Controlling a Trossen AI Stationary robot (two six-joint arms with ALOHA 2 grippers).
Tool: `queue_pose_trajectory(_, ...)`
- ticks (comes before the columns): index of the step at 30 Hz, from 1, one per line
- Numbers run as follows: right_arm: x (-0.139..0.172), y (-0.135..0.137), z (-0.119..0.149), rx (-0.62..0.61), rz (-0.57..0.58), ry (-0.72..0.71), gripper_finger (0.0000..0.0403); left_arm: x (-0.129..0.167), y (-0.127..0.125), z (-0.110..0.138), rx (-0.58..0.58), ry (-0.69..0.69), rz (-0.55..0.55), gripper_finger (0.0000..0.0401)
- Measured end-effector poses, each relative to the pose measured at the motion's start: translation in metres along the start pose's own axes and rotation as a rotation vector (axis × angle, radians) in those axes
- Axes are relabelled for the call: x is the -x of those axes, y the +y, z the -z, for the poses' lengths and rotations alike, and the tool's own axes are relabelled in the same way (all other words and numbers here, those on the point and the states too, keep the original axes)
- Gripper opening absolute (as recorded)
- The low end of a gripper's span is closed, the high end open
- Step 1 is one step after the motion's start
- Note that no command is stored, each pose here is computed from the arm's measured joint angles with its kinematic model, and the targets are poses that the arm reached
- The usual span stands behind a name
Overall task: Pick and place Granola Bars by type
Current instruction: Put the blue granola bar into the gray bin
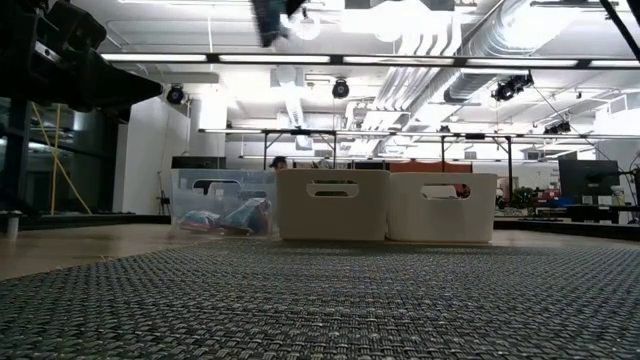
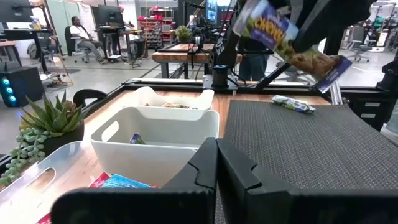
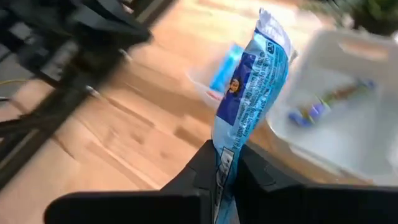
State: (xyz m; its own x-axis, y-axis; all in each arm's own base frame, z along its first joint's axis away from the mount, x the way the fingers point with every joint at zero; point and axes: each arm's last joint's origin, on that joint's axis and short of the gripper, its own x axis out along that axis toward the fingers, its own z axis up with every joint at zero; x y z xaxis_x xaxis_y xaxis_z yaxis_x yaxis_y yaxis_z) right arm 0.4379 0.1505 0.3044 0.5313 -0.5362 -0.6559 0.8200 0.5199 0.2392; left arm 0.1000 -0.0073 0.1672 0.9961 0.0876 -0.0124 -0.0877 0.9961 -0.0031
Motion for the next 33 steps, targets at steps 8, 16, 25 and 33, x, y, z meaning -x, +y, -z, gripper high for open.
queue_pose_trajectory(8, -0.016, 0.019, -0.031, 0.135, -0.156, -0.124, 0.0018, 0.0, 0.0, 0.0, 0.0, 0.0, 0.0, 0.0)
queue_pose_trajectory(16, -0.01, 0.022, -0.075, 0.232, -0.246, -0.291, 0.002, 0.0, 0.0, 0.0, 0.0, -0.001, 0.0, 0.0)
queue_pose_trajectory(25, 0.015, -0.016, -0.13, 0.194, -0.089, -0.392, 0.002, 0.0, 0.0, 0.0, 0.0, 0.0, -0.001, 0.0)
queue_pose_trajectory(33, 0.028, -0.067, -0.181, 0.073, 0.008, -0.374, 0.0019, 0.0, 0.0, 0.0, 0.0, -0.001, -0.001, 0.0)
